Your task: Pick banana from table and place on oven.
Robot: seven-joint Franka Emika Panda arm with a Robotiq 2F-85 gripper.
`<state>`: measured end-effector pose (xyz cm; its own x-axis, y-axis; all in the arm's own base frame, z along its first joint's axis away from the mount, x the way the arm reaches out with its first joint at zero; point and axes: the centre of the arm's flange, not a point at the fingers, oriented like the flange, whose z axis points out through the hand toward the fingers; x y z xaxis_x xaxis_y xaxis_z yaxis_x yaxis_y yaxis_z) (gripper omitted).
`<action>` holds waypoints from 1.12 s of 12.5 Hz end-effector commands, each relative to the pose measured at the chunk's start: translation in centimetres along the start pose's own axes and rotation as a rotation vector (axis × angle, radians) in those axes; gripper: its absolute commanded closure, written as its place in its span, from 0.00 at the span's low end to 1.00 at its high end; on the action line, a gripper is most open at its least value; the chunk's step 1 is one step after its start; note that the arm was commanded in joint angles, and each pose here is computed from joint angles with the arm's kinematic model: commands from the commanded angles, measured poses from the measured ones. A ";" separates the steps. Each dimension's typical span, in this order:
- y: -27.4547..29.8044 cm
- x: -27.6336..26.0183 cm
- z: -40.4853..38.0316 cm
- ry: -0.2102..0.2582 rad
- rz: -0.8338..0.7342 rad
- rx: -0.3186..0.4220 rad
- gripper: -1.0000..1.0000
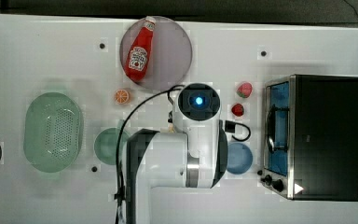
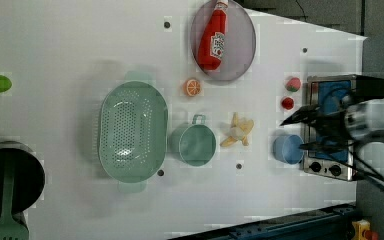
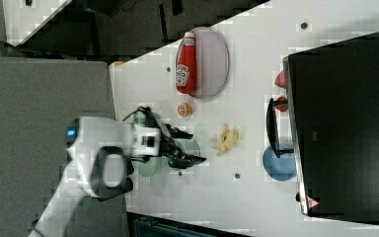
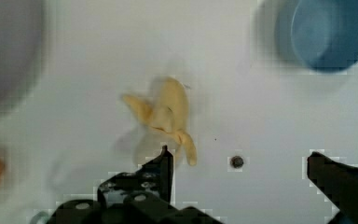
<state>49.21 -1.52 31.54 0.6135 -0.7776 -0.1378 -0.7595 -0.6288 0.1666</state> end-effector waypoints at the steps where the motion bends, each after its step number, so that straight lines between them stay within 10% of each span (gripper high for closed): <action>1: -1.4 -0.5 -0.5 0.104 -0.054 0.105 0.00; 12: -4.6 -1.8 15.0 0.064 0.077 0.103 0.00; 14: -4.6 -1.5 15.4 0.071 0.081 0.113 0.15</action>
<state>46.56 2.63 12.54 0.5884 -0.8001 -0.1166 -0.7894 -0.5997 0.1310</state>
